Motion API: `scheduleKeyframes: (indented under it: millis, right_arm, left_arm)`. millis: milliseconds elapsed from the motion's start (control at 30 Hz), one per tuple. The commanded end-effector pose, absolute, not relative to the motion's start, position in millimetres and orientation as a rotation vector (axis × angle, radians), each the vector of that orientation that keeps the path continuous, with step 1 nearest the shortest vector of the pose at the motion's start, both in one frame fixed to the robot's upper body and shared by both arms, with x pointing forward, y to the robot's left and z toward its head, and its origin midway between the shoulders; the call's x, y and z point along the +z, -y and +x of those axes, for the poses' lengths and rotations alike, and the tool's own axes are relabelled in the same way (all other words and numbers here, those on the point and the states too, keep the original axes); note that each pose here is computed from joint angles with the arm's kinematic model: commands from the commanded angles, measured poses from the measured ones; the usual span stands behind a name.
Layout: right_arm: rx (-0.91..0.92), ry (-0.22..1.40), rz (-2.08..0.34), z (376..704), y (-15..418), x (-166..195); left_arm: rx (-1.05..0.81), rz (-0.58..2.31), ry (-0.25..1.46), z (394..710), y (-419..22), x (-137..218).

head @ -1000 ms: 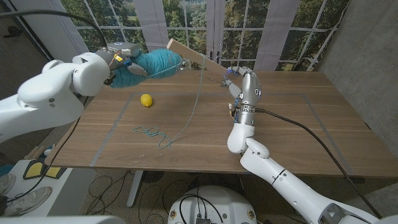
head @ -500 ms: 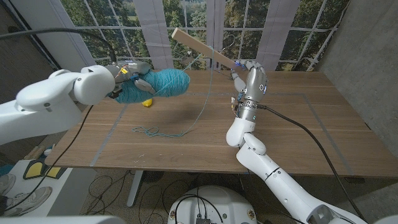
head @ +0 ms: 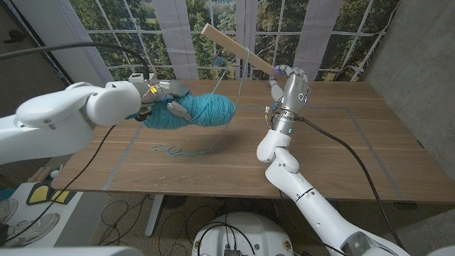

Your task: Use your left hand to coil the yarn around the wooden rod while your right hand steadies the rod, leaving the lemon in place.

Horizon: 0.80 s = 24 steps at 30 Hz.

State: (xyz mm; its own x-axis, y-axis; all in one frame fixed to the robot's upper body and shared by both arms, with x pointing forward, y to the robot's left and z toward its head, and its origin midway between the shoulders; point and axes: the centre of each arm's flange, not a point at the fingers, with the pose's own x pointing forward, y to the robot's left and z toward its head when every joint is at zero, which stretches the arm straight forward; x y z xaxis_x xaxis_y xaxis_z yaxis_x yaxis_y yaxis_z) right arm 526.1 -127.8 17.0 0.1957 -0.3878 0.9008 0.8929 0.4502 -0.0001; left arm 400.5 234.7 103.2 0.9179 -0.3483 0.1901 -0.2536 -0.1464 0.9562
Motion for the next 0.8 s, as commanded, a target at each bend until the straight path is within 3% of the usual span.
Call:
scheduleKeyframes:
  millis: [33,433,800]
  right_arm:
    - [-1.049,0.907,-0.642,537.3,140.4,19.9]
    - [-1.107,0.811,-0.655,548.3,157.4,12.7]
    - [-1.171,0.893,-0.833,548.9,145.4,-3.9]
  left_arm:
    - [-0.141,1.8,0.469,382.4,-215.8,89.9]
    - [-0.237,1.854,0.471,373.5,-193.1,83.3]
    - [-0.29,1.814,0.679,353.6,-166.8,109.4]
